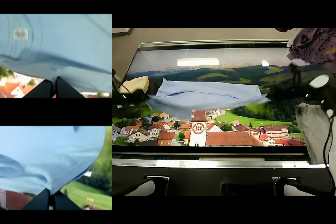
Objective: Fold the clothes and pants, and hang the long-sleeved shirts on hangers.
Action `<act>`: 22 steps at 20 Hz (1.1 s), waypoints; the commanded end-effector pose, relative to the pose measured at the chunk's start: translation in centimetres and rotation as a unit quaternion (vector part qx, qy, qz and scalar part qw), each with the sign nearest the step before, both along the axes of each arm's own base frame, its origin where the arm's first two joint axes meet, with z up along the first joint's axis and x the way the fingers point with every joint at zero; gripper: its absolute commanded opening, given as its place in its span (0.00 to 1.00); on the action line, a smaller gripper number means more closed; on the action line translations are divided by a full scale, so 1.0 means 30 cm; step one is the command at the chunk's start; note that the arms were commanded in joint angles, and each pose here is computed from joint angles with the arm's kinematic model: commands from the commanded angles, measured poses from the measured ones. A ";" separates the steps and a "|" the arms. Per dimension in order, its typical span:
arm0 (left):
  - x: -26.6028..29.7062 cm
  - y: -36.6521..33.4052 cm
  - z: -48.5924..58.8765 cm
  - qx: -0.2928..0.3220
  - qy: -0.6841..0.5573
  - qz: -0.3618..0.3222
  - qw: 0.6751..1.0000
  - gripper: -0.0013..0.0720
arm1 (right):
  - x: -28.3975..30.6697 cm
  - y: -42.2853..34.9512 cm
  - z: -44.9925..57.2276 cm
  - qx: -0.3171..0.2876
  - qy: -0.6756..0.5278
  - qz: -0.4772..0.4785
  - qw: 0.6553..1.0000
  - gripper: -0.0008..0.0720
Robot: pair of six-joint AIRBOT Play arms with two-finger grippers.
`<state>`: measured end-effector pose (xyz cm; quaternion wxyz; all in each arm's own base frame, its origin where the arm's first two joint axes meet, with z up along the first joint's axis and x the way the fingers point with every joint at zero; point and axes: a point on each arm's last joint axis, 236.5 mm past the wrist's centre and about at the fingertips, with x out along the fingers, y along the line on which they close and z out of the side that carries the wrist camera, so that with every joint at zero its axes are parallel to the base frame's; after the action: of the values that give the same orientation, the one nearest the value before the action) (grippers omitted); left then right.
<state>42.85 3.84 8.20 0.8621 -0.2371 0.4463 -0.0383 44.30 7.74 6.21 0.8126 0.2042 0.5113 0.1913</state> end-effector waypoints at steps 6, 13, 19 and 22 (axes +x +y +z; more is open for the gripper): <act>-0.073 0.024 1.050 0.164 -0.257 0.019 0.952 0.04 | -0.049 -0.142 1.160 -0.120 -0.374 -0.090 0.915 0.06; -0.504 -0.047 1.254 0.154 -0.318 0.091 0.931 0.04 | -0.647 -0.278 1.523 -0.192 -0.486 -0.209 0.827 0.06; -0.575 -0.062 1.258 0.155 -0.319 0.095 0.930 0.04 | -0.723 -0.379 1.482 -0.230 -0.450 -0.260 0.823 0.06; -0.437 -0.102 1.146 0.135 -0.268 0.032 0.953 0.04 | -0.554 -0.397 1.311 -0.224 -0.358 -0.258 0.869 0.06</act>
<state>27.63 1.76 44.87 0.9820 -0.1185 0.1455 0.0230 25.07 -2.91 49.41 0.9950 0.0351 0.0711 -0.0599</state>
